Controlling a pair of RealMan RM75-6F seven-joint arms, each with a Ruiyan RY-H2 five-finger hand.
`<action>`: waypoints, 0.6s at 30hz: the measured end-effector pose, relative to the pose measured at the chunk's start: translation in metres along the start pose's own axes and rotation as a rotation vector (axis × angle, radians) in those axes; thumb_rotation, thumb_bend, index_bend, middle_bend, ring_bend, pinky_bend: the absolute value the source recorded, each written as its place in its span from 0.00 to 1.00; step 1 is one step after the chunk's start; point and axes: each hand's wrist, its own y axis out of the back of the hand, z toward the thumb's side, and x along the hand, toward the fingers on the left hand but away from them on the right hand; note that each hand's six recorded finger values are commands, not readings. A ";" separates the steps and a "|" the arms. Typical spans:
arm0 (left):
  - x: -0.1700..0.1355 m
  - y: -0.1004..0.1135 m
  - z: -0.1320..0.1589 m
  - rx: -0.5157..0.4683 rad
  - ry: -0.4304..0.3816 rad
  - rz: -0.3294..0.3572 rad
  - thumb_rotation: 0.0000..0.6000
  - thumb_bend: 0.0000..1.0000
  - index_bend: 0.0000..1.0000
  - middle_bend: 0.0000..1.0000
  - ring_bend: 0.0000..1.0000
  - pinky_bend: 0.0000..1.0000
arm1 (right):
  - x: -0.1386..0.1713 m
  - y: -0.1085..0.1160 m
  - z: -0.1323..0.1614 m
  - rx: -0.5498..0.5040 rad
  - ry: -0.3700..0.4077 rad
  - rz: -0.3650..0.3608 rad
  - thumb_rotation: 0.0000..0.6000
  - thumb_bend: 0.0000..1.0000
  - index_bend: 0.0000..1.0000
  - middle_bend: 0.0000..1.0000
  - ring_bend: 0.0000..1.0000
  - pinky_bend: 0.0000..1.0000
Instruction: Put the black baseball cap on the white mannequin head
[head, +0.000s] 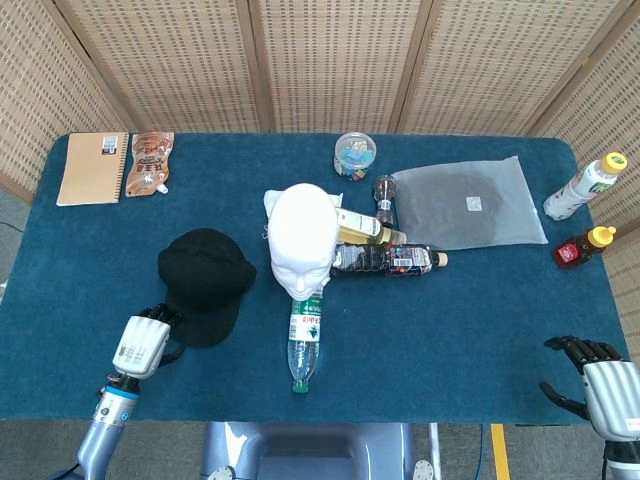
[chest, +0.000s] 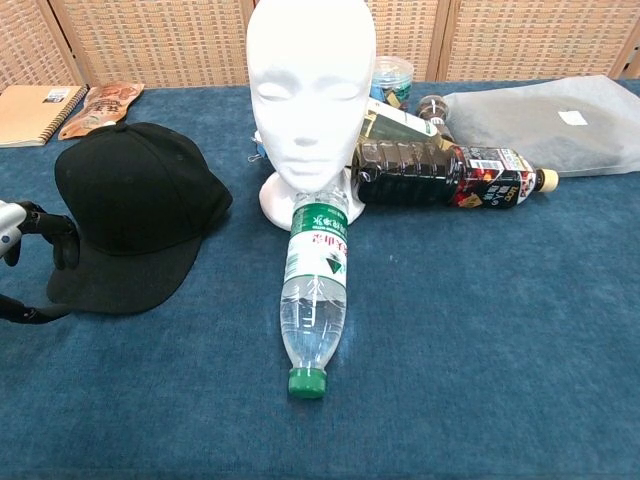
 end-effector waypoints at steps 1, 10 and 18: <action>0.001 -0.001 0.001 -0.004 0.001 0.001 1.00 0.12 0.51 0.53 0.36 0.54 | 0.000 0.000 0.000 0.000 -0.001 0.000 1.00 0.16 0.37 0.42 0.44 0.41; 0.005 -0.008 0.010 0.001 -0.010 0.008 1.00 0.12 0.51 0.53 0.36 0.54 | 0.004 0.002 -0.005 -0.002 -0.014 -0.006 1.00 0.16 0.37 0.42 0.44 0.41; 0.006 -0.016 0.013 -0.005 0.001 -0.006 1.00 0.12 0.51 0.53 0.36 0.54 | 0.005 0.002 -0.008 -0.001 -0.024 -0.006 1.00 0.16 0.37 0.42 0.44 0.41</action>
